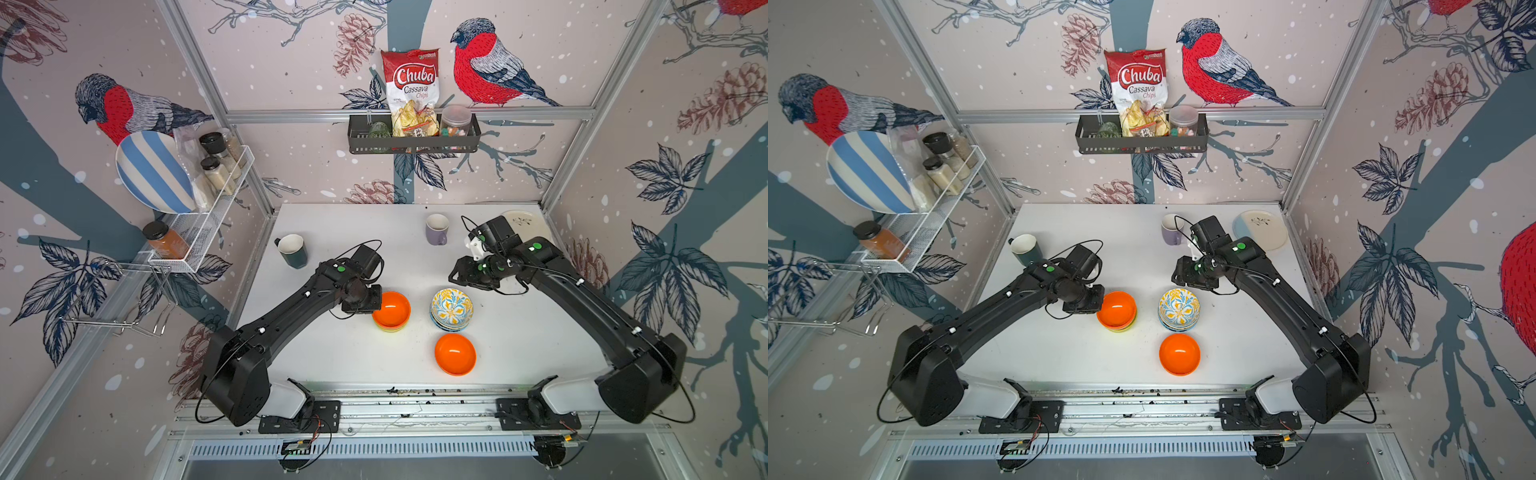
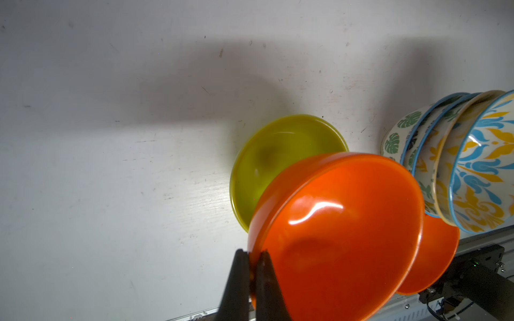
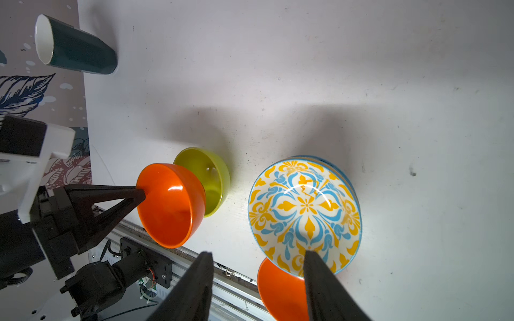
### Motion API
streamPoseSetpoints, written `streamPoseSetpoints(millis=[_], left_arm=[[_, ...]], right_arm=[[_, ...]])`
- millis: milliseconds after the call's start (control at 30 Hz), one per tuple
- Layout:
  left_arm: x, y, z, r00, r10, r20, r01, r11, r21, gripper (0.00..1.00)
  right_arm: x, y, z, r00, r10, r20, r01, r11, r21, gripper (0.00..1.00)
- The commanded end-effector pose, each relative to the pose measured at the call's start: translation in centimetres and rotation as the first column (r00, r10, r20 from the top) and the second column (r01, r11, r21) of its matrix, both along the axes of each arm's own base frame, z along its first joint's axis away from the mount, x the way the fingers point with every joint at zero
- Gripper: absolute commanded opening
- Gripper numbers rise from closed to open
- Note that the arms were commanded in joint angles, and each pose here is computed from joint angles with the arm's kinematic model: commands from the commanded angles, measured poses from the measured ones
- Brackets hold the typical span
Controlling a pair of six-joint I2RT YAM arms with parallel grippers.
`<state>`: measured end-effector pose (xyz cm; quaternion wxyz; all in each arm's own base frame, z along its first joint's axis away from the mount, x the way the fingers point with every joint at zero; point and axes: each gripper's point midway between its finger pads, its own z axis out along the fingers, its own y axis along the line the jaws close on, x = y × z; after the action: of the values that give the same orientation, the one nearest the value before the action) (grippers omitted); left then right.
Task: Stack the bowls
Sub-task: Place the bowl on the bowl.
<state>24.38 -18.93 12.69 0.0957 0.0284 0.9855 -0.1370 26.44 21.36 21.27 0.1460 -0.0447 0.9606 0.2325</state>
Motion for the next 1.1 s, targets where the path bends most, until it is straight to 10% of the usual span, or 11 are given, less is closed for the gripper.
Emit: streamPoseSetpoints(millis=[0,1067], left_arm=[[0.9,-0.6,-0.1,1.000,0.008,0.022,-0.008,0.999,-0.036,0.00],[1.8,-0.2,-3.2,0.999,0.048,-0.008,-0.048,0.998,-0.042,0.00]], right_arm=[[0.2,0.3,0.2,1.000,0.007,0.015,-0.008,1.000,0.016,0.54],[0.0,1.1,-0.9,0.999,0.038,-0.022,-0.038,0.999,0.015,0.53]])
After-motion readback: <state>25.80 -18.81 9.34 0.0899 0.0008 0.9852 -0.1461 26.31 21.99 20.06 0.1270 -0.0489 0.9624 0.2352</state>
